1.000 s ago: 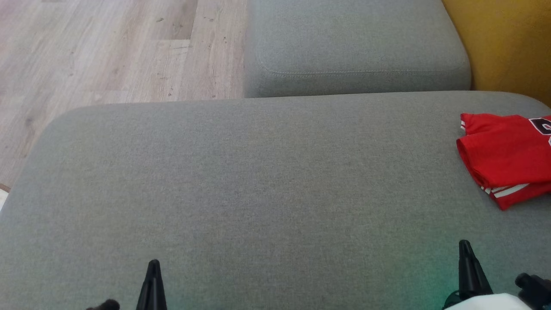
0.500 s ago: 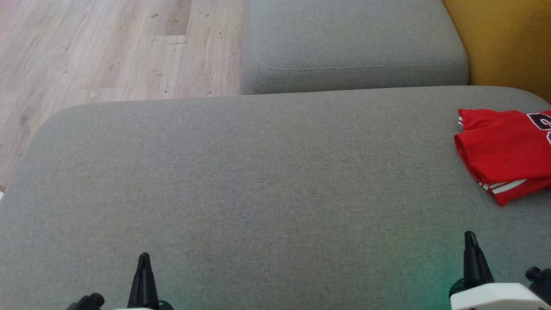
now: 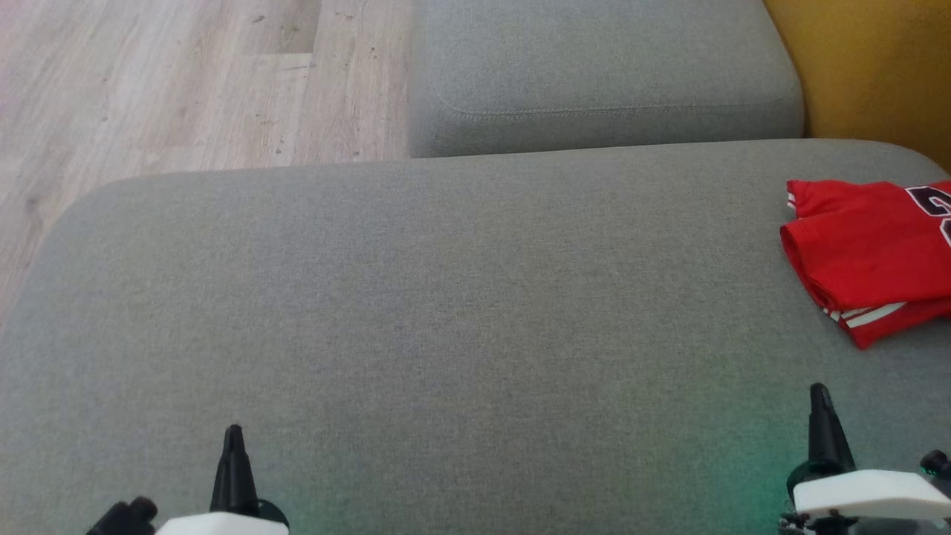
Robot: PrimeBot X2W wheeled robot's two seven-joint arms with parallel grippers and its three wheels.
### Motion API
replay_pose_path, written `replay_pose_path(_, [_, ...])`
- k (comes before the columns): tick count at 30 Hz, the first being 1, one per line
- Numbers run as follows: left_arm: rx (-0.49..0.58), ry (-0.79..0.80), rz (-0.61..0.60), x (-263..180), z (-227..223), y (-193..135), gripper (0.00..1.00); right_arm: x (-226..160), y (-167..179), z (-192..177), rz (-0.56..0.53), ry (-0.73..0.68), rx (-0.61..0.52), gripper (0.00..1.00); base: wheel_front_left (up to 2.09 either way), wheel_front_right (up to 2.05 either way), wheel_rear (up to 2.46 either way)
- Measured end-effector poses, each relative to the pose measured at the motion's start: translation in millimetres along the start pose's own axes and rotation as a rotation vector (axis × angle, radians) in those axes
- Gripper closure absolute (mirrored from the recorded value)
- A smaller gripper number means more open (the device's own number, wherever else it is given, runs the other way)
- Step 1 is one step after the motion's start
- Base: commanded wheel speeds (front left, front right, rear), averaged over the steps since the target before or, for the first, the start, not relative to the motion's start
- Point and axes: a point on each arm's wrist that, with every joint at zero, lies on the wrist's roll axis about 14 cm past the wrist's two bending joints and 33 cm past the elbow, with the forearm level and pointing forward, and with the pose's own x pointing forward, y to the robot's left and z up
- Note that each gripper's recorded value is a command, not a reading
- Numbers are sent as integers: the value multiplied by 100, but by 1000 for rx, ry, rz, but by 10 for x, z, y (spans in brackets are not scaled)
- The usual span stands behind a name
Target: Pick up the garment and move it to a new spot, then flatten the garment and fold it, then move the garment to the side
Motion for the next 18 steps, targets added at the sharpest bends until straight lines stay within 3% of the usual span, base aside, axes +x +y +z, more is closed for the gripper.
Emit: replay_pose_path(18, [-213,5,-10,149,95,-33,100,96,20,88,-2,-10,221,100,0,0,0])
